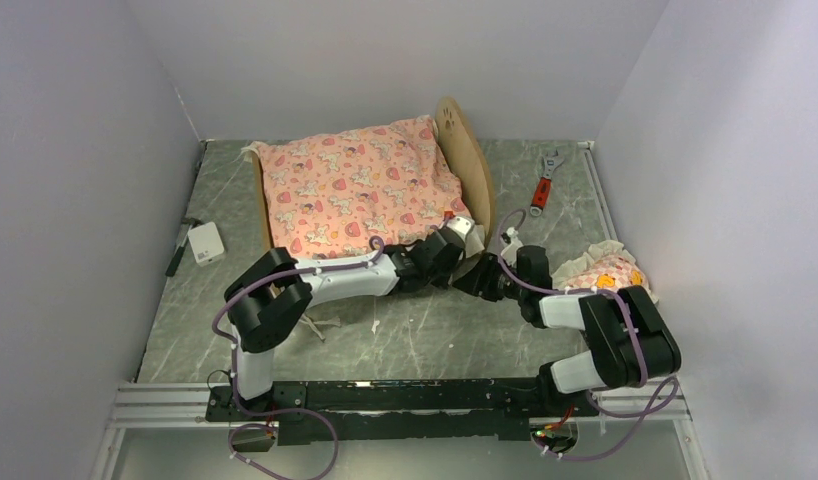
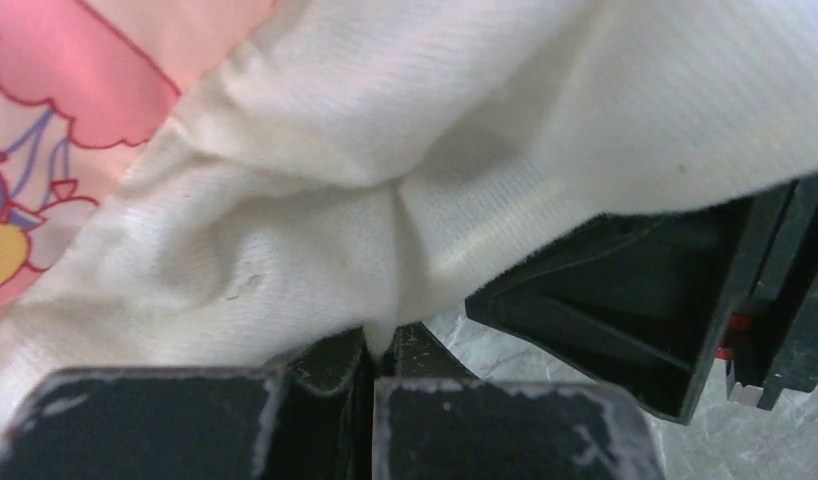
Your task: Set up the pet bed
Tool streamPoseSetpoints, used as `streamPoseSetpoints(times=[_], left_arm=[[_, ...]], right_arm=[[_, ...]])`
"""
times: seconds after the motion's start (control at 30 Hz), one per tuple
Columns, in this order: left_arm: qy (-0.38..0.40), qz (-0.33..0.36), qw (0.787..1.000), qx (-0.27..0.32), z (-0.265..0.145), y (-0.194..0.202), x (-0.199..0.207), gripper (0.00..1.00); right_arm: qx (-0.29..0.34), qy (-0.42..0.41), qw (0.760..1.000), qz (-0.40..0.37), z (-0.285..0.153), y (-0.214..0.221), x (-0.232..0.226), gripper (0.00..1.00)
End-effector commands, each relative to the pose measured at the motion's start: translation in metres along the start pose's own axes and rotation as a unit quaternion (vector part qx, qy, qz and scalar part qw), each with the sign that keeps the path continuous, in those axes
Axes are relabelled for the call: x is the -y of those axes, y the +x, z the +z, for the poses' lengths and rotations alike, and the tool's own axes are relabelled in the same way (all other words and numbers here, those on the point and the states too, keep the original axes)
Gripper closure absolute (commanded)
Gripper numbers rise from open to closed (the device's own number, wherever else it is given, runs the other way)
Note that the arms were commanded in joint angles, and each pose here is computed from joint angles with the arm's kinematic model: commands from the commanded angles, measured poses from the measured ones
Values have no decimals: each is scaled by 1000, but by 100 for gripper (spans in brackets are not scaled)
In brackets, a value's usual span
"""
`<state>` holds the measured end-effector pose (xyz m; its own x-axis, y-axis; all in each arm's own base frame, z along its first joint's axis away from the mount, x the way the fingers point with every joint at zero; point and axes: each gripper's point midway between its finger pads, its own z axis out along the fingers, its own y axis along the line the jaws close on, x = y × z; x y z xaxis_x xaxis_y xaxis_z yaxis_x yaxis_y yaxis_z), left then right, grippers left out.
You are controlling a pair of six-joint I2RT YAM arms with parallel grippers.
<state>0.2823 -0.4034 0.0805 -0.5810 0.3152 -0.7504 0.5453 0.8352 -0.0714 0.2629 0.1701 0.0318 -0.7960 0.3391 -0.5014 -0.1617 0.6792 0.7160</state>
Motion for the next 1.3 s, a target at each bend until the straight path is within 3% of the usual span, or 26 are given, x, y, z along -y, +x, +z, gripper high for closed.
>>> streamPoseSetpoints(times=[0.0, 0.6, 0.7, 0.83, 0.87, 1.1, 1.27], left_arm=[[13, -40, 999, 5, -18, -22, 3, 100], [30, -55, 998, -9, -17, -29, 12, 100], [36, -60, 997, -11, -18, -30, 15, 100], [31, -68, 997, -20, -26, -34, 14, 100], [25, -70, 997, -28, -29, -34, 12, 100], [29, -68, 995, -70, -50, -51, 11, 100], [22, -59, 995, -80, -52, -53, 10, 100]], right_arm=[[26, -54, 998, -33, 6, -13, -21, 53], [44, -111, 990, -75, 15, -20, -53, 47], [48, -94, 992, -66, 22, -23, -46, 56], [50, -73, 995, -55, 23, -23, -36, 95], [50, -60, 996, -51, 22, -23, -31, 100], [67, 93, 993, -13, 2, -27, 20, 100], [67, 103, 992, -12, -3, -33, 23, 100]])
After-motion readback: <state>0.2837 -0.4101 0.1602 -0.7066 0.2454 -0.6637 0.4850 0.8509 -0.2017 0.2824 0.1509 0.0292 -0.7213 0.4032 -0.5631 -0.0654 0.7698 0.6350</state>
